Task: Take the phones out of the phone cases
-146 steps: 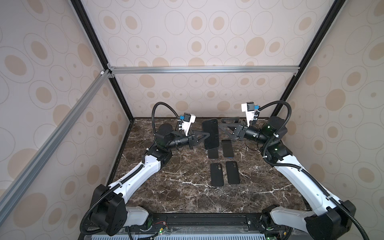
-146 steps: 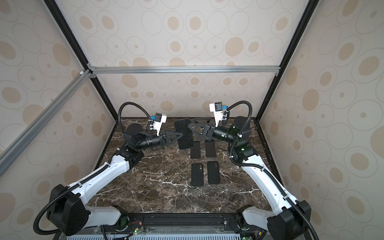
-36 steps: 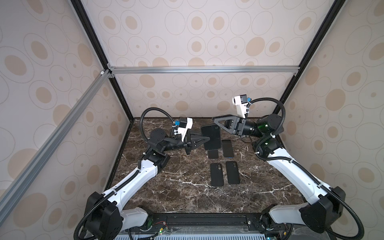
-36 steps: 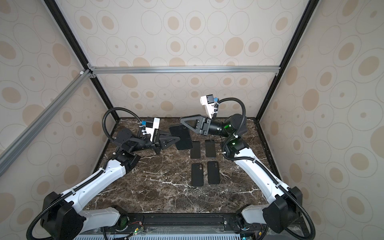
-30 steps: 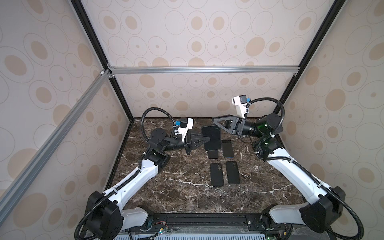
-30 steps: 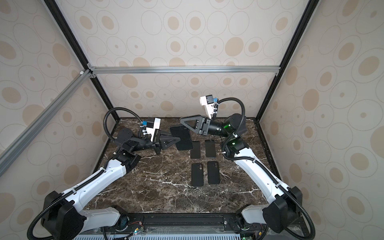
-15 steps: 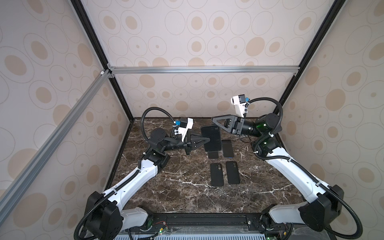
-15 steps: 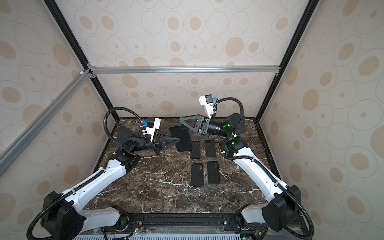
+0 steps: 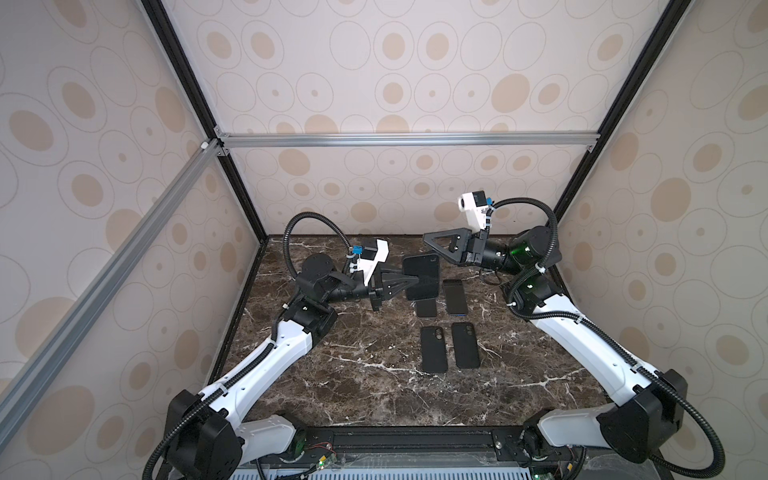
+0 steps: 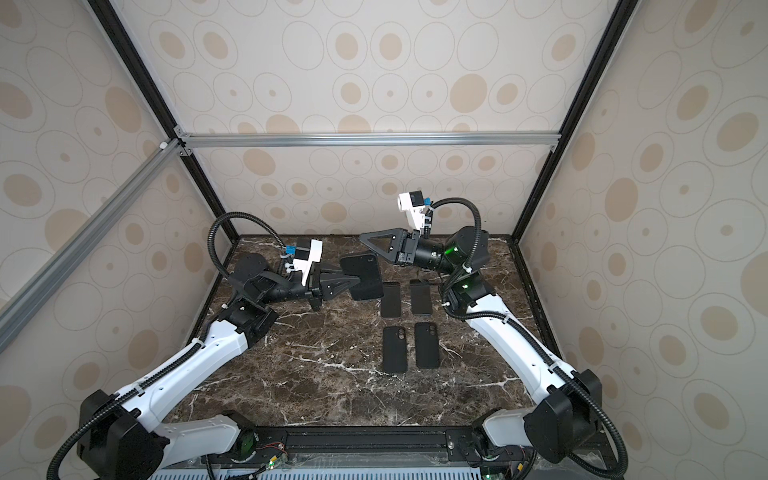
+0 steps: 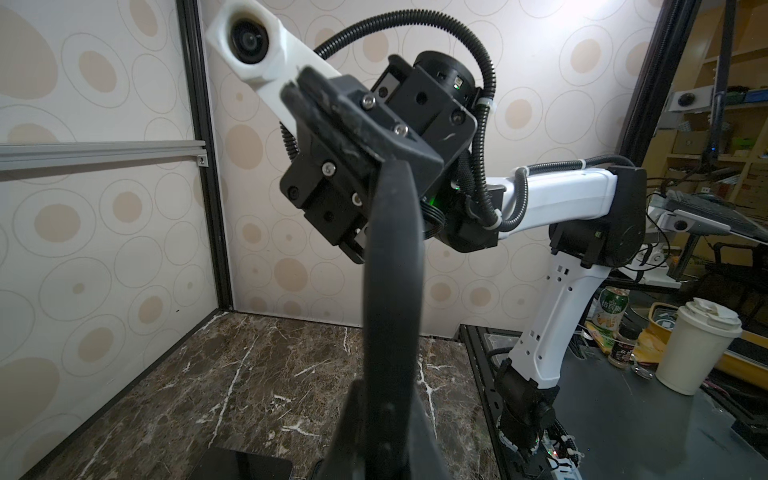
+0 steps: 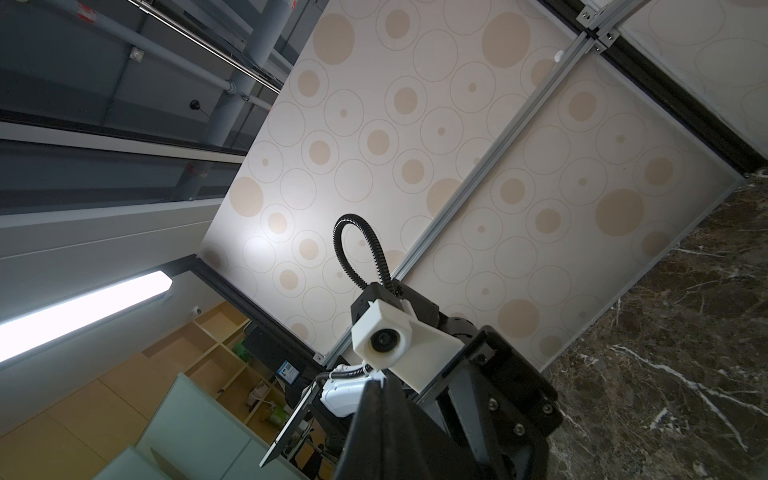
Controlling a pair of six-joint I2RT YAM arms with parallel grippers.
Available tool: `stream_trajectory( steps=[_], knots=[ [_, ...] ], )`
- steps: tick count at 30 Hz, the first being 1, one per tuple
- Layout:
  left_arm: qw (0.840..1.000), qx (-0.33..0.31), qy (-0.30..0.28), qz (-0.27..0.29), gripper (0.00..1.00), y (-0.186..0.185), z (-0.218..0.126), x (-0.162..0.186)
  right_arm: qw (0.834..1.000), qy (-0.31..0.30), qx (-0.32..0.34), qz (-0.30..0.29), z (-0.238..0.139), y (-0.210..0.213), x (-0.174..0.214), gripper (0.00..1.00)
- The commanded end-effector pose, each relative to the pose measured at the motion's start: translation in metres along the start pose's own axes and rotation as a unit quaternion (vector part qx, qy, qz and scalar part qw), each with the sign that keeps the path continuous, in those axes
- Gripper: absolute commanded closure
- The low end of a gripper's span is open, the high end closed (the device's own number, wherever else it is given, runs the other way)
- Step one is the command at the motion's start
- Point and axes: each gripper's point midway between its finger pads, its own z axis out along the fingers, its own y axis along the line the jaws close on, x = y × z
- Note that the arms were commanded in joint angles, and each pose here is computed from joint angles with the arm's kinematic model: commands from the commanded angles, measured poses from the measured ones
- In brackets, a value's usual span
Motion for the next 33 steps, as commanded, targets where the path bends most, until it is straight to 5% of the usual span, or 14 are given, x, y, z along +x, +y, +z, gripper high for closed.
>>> stream_trajectory(
  steps=[1,7,13,17,25,33],
  knots=[
    [0.995,0.008,-0.067,0.067,1.00,-0.013,0.000,-0.060,0.999,0.033,-0.003,-0.005,0.002,0.000,0.018,0.92],
    [0.997,0.015,-0.073,0.028,1.00,-0.012,-0.001,-0.051,0.997,0.031,-0.020,-0.065,0.000,0.020,0.017,0.73],
    [0.998,0.017,-0.068,0.004,1.00,-0.009,0.001,-0.043,0.995,0.036,-0.024,-0.086,-0.001,0.026,0.018,0.73],
    [0.997,0.020,-0.068,-0.011,1.00,-0.007,0.002,-0.037,0.993,0.025,-0.037,-0.109,-0.003,0.037,0.016,0.61],
    [0.997,0.029,-0.054,-0.043,1.00,-0.003,0.007,-0.021,0.985,-0.001,-0.041,-0.170,-0.007,0.056,0.009,0.62],
    [0.997,0.032,-0.050,-0.048,1.00,-0.004,0.011,-0.018,0.985,0.008,-0.047,-0.163,0.000,0.053,0.007,0.67]
  ],
)
